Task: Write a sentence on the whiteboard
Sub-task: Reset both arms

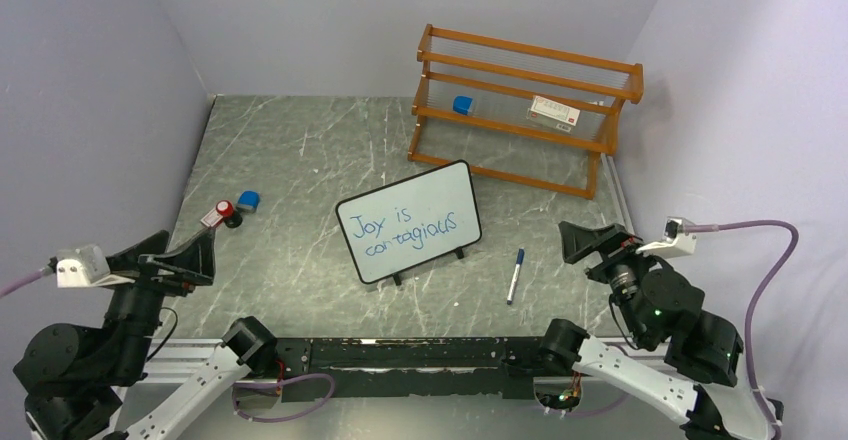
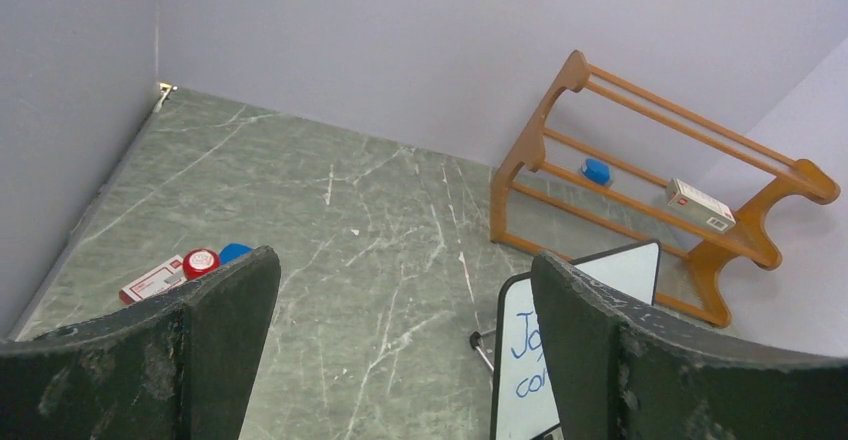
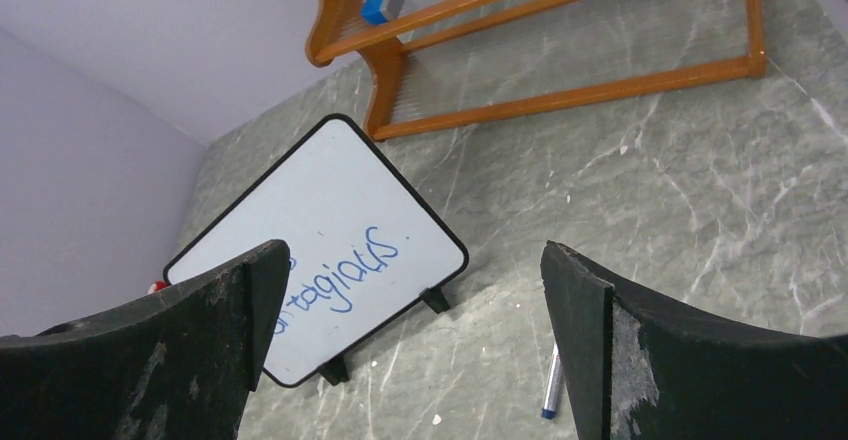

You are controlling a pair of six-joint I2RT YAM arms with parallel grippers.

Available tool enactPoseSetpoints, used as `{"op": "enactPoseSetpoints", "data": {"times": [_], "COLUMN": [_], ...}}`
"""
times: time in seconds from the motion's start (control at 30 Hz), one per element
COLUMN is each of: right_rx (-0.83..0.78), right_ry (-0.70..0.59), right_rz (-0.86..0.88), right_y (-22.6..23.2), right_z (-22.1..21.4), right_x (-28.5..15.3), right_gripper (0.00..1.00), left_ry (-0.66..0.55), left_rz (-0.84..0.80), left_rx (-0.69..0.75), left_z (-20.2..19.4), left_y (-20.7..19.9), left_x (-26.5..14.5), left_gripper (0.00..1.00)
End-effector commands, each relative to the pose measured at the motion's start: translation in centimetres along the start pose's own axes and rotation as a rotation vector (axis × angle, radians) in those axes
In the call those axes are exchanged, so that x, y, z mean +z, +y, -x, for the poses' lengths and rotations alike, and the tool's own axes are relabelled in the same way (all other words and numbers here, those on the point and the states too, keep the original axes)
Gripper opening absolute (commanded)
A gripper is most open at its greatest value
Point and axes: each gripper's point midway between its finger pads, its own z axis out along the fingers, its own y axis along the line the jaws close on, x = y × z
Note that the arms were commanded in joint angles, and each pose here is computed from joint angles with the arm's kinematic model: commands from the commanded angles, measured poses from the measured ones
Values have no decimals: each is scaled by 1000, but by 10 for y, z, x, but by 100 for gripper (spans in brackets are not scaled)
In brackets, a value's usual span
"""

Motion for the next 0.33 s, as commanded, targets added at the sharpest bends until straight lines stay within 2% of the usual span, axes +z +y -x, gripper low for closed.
{"op": "enactPoseSetpoints", "data": {"times": [0.0, 0.3], "right_rx": [-47, -82], "right_ry": [-18, -23], "right_rz": [41, 52], "right_y": [0, 2], "right_z": [3, -1], "right_x": [-3, 1], "right_gripper": [100, 100], "left_ry": [-25, -3], "left_rz": [35, 28], "left_rx": [28, 33], "left_z": [6, -3], "left_y": [11, 7], "left_x": [-5, 0], "left_gripper": [97, 97]}}
